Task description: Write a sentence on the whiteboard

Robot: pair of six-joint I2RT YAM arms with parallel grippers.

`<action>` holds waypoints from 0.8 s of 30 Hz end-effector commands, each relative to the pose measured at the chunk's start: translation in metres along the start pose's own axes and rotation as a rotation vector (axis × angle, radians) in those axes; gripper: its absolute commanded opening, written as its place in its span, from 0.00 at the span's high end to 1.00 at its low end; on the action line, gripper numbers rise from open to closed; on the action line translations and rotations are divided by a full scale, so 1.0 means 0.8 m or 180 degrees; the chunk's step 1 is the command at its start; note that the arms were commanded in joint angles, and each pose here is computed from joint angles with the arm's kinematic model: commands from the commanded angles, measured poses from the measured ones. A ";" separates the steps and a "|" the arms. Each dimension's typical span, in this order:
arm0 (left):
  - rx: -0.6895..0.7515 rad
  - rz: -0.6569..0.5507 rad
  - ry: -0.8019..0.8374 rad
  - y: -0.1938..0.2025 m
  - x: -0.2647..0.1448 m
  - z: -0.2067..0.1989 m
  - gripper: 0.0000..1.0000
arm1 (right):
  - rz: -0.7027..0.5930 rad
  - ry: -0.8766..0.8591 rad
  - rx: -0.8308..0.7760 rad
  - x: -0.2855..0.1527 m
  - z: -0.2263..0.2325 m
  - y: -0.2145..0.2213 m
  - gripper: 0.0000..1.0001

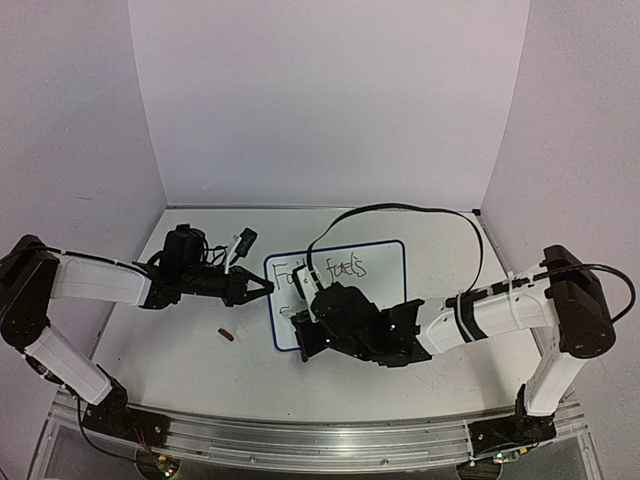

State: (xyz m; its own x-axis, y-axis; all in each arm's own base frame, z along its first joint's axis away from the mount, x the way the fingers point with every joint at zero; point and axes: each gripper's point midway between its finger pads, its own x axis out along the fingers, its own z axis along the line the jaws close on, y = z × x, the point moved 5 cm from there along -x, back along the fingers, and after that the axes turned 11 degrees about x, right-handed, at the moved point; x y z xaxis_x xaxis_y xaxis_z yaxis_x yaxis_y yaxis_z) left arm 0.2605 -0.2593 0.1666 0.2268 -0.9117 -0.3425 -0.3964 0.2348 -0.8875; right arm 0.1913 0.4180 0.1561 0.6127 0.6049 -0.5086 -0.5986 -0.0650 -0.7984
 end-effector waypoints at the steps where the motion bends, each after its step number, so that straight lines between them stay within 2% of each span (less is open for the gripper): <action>1: 0.0110 0.0027 -0.0264 0.002 -0.005 0.009 1.00 | 0.0061 0.0024 0.0050 0.003 -0.002 0.006 1.00; 14: 0.0102 0.0042 -0.0276 0.004 -0.006 0.010 1.00 | 0.0042 0.0161 0.0093 -0.009 -0.017 0.007 1.00; 24: 0.0101 0.0044 -0.0283 0.004 -0.006 0.010 1.00 | -0.0288 0.0071 0.0186 -0.041 -0.017 -0.026 1.00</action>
State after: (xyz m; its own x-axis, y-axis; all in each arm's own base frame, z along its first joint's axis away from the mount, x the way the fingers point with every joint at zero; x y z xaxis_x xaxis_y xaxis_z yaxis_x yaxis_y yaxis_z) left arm 0.2600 -0.2590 0.1667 0.2267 -0.9108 -0.3451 -0.3951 0.2379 -0.8873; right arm 0.1856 0.3935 0.1565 0.6290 0.5759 -0.5222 -0.6121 -0.0472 -0.7894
